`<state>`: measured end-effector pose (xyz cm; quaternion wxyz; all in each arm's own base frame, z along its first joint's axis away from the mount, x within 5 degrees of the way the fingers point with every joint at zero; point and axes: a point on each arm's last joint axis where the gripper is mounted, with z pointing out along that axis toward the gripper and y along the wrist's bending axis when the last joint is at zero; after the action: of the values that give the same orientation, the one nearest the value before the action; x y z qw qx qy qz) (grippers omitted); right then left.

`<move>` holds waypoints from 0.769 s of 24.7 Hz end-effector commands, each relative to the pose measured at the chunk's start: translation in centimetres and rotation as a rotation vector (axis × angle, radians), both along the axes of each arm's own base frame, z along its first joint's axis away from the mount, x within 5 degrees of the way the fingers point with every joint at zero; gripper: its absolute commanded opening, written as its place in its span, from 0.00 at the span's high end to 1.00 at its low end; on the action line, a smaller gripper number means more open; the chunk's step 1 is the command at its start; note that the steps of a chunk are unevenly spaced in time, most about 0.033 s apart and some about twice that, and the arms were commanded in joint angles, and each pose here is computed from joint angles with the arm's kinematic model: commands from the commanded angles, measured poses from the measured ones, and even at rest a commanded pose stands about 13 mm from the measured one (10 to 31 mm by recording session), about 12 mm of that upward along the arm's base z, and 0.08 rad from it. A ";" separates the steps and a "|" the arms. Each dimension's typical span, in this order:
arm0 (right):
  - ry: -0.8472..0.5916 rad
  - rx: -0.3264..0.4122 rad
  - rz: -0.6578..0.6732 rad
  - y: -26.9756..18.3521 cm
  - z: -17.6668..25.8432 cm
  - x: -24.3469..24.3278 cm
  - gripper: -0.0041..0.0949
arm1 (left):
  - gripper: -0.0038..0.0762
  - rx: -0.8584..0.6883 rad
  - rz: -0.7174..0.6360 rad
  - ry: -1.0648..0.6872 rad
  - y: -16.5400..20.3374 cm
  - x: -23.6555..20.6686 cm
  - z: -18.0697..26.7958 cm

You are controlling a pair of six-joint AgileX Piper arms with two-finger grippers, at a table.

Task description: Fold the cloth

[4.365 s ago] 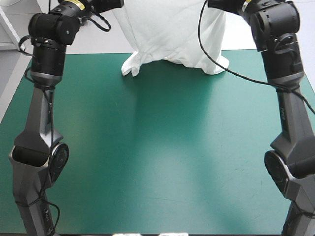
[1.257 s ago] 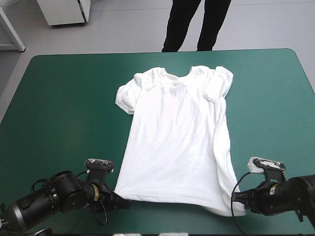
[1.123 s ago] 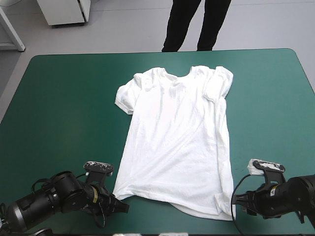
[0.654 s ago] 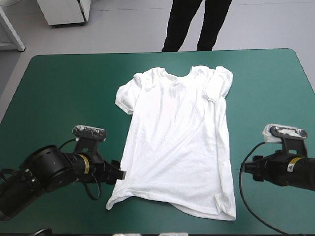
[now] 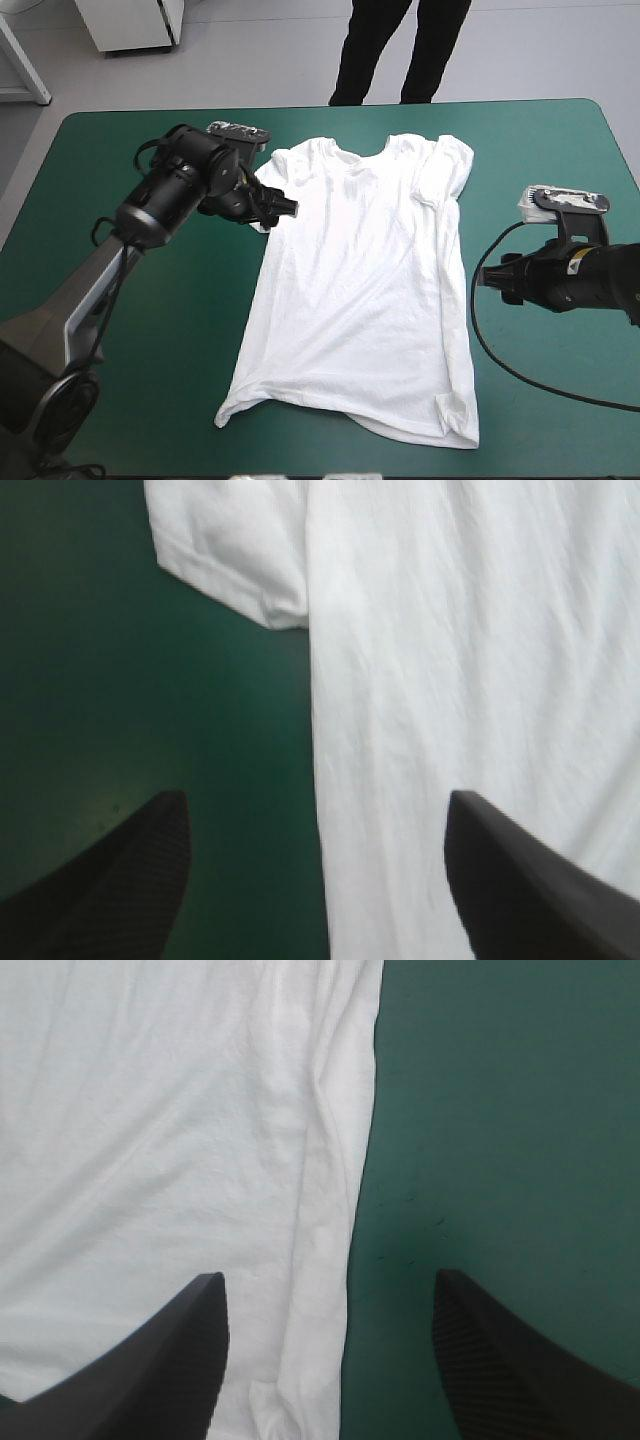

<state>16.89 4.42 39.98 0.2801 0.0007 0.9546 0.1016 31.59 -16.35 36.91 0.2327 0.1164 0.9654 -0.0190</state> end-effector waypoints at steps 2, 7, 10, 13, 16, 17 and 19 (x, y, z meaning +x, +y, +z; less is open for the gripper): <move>-0.035 -0.045 -0.009 -0.5 0.7 0.3 0.39 | 0.32 -0.038 0.025 0.049 -0.7 2.6 -0.5; -0.044 -0.095 -0.024 -0.9 0.7 0.5 0.39 | 0.32 -0.056 0.064 0.139 -0.5 4.8 -3.5; -0.046 -0.114 -0.030 -1.0 0.7 0.5 0.39 | 0.32 -0.043 0.082 0.160 -0.1 5.8 -4.8; -0.041 -0.117 -0.032 -1.0 0.6 0.7 0.39 | 0.32 -0.031 0.087 0.181 -0.2 6.7 -6.5; -0.053 -0.114 -0.032 -1.0 0.6 0.8 0.39 | 0.32 -0.019 0.088 0.235 -0.8 7.9 -9.4; -0.053 -0.114 -0.032 -1.0 0.6 0.8 0.39 | 0.32 -0.022 0.088 0.242 -0.9 8.1 -9.9; -0.053 -0.117 -0.033 -1.0 0.6 0.8 0.41 | 0.32 -0.012 0.089 0.259 -1.2 8.6 -11.2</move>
<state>17.79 3.66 39.48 0.2794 -0.0021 0.9591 0.0460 40.29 -17.48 23.11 0.0737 0.0712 0.9947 -0.0119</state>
